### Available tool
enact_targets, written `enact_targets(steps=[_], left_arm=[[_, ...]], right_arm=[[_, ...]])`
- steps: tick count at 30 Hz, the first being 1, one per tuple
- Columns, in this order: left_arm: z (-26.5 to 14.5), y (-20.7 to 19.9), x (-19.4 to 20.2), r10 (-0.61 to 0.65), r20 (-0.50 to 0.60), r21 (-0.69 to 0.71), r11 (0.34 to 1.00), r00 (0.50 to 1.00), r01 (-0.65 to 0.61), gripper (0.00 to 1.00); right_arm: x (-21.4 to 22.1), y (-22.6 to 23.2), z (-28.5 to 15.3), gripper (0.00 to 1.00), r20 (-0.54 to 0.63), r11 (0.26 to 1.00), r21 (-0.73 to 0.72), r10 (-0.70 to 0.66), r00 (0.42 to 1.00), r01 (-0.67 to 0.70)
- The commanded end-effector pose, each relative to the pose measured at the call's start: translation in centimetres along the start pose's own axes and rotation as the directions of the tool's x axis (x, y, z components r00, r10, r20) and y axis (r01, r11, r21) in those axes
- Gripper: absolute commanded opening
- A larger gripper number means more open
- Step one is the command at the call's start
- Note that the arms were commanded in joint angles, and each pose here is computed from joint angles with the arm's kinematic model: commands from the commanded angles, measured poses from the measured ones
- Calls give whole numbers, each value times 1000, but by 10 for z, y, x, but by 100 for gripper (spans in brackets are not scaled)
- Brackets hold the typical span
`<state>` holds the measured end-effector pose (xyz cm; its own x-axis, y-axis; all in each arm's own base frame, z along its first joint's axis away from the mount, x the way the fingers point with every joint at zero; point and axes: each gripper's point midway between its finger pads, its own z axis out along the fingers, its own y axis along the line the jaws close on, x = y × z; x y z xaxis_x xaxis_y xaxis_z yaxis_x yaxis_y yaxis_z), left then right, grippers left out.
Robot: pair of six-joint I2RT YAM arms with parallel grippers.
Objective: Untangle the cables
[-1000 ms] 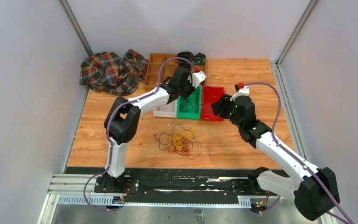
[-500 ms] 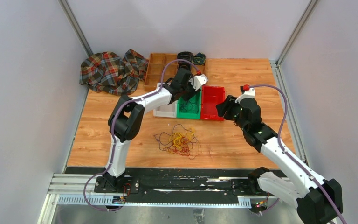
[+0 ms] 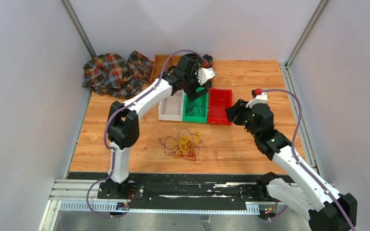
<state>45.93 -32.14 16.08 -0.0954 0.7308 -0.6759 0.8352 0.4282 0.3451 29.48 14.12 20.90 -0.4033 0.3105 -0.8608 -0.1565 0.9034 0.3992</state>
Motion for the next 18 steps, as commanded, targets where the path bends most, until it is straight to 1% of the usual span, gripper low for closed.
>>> enact_targets(steps=[1,3,7,10,12,15,18], left_arm=[[-59,-10,-11,31,8,83,996,999,-32,98],[-81,-31,-3,34,4,160,987,999,-34,98],[-110,-99,28,25,-30,360,933,999,-13,100],[-121,-152,42,58,-26,482,875,998,-38,97],[-119,-179,49,91,-28,544,837,995,-61,95],[-108,-198,49,139,-13,598,795,990,-103,89],[-89,-198,46,206,26,615,768,978,-179,83]], right_arm=[[-1,-7,-4,50,-1,1000,21,-14,1000,14],[5,-8,-3,50,-15,1000,18,-7,1000,7],[16,-4,0,50,-45,1000,-9,6,999,-6],[25,-3,1,49,-77,1000,-22,12,997,-14],[30,-3,1,49,-93,1000,-25,16,996,-18],[36,-4,-1,49,-103,999,-30,19,995,-22],[38,-5,-4,48,-104,999,-34,12,994,-16]])
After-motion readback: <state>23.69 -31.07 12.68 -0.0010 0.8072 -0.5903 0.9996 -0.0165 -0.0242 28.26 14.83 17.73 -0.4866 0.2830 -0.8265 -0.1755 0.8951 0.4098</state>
